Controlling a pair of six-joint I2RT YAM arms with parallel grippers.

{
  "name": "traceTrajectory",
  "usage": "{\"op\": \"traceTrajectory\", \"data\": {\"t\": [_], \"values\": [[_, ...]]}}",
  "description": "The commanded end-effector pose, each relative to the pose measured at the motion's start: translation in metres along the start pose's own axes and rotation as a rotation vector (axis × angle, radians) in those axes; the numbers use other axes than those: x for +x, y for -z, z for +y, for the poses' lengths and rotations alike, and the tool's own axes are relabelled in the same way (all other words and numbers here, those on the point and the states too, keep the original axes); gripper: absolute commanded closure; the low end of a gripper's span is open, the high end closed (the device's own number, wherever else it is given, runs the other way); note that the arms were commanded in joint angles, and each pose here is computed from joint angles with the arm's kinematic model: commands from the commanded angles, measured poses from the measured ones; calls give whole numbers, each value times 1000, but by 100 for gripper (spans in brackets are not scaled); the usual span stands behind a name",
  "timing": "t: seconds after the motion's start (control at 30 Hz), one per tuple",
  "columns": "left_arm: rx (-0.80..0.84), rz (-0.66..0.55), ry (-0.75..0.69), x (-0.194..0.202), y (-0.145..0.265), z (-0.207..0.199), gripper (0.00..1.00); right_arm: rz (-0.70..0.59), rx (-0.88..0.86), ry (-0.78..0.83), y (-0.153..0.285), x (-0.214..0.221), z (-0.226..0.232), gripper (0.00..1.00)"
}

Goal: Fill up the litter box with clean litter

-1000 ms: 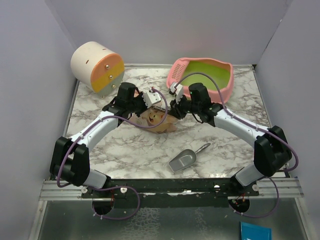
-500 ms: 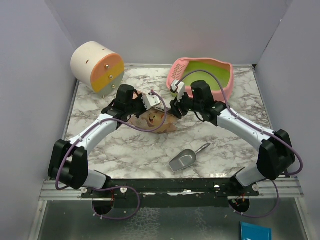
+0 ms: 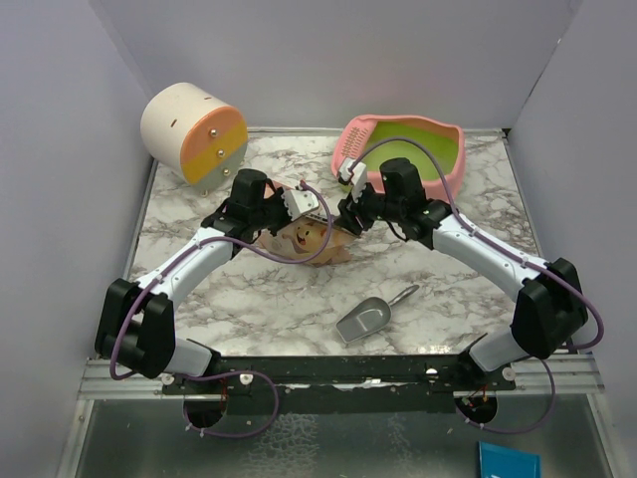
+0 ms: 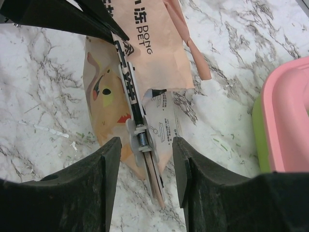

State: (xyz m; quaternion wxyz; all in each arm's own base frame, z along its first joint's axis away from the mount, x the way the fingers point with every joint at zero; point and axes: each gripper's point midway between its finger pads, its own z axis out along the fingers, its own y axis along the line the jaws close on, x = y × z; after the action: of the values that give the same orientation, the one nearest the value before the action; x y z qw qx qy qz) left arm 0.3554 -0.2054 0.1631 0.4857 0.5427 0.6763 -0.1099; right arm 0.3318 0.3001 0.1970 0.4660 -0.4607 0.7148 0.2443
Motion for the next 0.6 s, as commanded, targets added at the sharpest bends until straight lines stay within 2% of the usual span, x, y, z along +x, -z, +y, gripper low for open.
{"op": "traceTrajectory", "data": {"t": [0.0, 0.33, 0.4, 0.5, 0.57], "values": [[-54, -203, -106, -61, 12, 21, 100, -8, -31, 12, -5, -1, 5, 50], [-53, -208, -105, -62, 13, 20, 100, 44, -58, -18, -24, 19, 5, 46], [-51, -206, -103, -61, 13, 20, 100, 50, -59, -22, -26, 22, 5, 50], [-49, -206, -103, -61, 12, 19, 100, 40, -58, -28, -25, 19, 6, 68], [-49, -206, -102, -60, 12, 19, 100, 21, -51, -27, -22, 14, 6, 74]]}}
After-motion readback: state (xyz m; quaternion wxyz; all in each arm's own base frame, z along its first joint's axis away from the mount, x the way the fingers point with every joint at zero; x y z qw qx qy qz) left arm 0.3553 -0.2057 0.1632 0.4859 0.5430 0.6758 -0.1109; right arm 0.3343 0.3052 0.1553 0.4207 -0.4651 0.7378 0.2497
